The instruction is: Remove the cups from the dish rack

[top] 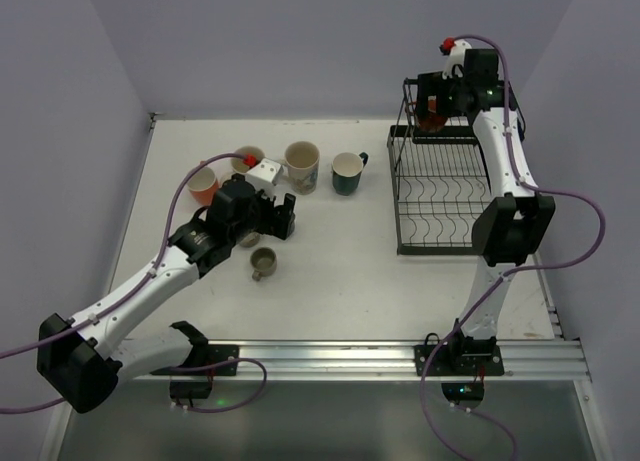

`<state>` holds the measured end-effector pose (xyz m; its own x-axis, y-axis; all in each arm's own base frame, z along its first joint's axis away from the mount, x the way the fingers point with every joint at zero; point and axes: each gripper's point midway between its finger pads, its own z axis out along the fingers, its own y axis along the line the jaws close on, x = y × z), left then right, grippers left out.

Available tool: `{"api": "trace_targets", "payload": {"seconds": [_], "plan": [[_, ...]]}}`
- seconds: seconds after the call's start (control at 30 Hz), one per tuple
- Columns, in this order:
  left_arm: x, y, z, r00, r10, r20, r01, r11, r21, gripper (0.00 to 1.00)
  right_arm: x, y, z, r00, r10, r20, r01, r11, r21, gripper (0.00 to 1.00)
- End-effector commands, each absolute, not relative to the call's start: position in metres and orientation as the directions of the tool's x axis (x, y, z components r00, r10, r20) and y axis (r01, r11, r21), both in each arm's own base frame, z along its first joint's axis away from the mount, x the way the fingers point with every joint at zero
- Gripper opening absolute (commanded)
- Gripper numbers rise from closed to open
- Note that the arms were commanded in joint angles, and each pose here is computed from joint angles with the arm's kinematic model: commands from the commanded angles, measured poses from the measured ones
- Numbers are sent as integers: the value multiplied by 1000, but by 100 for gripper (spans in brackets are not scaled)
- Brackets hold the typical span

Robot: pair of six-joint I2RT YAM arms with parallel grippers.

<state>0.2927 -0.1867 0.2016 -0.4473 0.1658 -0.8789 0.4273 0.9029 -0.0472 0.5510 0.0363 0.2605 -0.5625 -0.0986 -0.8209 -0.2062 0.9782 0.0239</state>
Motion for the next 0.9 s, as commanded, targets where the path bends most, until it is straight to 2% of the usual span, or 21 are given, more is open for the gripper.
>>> {"api": "trace_targets", "payload": {"seconds": [0.0, 0.27, 0.37, 0.47, 0.5, 0.63, 0.87], "plan": [[304, -188, 216, -401, 145, -904, 421, 906, -41, 100, 541, 31, 260, -578, -209, -789, -273, 960, -55, 99], [305, -187, 214, -405, 146, -903, 422, 905, -43, 100, 544, 26, 248, -592, -208, -779, -253, 965, -65, 99], [305, -188, 215, -406, 142, -903, 424, 905, -48, 100, 547, 25, 254, -579, -197, -791, -236, 969, -69, 91], [305, -186, 216, -402, 143, -905, 422, 905, -45, 100, 551, 21, 265, -553, -181, -813, -204, 976, -78, 69], [304, -186, 216, -402, 141, -905, 421, 906, -45, 100, 552, 18, 267, -548, -175, -818, -184, 979, -87, 57], [304, -186, 219, -397, 138, -908, 423, 905, -48, 100, 555, 16, 305, -428, -137, -893, -133, 987, -88, 41], [302, -188, 224, -388, 128, -913, 435, 898, -59, 100, 544, 14, 367, -249, -52, -967, -64, 997, -37, 41]]}}
